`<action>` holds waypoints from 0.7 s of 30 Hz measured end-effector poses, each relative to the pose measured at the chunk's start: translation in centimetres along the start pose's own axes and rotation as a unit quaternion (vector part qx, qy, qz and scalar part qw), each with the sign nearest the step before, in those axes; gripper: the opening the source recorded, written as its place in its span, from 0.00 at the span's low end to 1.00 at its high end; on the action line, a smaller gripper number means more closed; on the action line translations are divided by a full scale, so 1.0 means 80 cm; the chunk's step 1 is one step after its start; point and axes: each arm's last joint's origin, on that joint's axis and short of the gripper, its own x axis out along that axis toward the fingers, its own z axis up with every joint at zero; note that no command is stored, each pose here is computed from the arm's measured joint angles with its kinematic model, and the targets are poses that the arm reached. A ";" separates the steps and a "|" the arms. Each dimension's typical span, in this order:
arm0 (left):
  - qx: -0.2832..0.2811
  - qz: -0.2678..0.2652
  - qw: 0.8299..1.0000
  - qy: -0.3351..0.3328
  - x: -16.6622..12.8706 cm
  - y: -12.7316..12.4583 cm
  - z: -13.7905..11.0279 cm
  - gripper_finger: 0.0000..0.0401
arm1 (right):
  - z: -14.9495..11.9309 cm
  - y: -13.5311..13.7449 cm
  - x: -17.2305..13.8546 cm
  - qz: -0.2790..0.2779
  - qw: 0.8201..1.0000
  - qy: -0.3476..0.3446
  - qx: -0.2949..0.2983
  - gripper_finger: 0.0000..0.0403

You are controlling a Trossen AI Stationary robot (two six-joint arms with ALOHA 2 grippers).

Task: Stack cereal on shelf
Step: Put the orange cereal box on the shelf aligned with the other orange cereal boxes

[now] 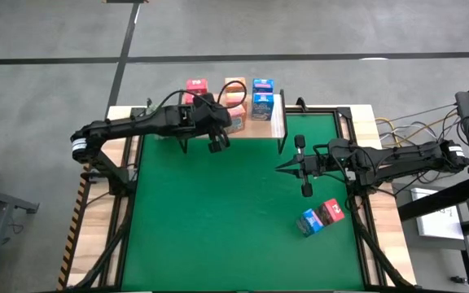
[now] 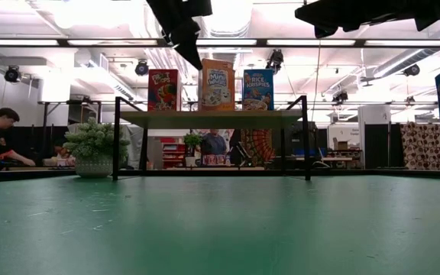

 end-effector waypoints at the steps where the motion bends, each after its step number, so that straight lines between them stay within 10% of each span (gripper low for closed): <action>1: 0.001 0.003 1.000 0.002 0.000 0.001 0.000 0.10 | 0.000 0.000 0.000 0.000 1.000 0.000 0.000 0.03; 21: 0.006 0.013 0.998 -0.055 -0.054 0.014 0.032 0.10 | 0.000 0.000 0.000 0.000 1.000 0.002 -0.005 0.03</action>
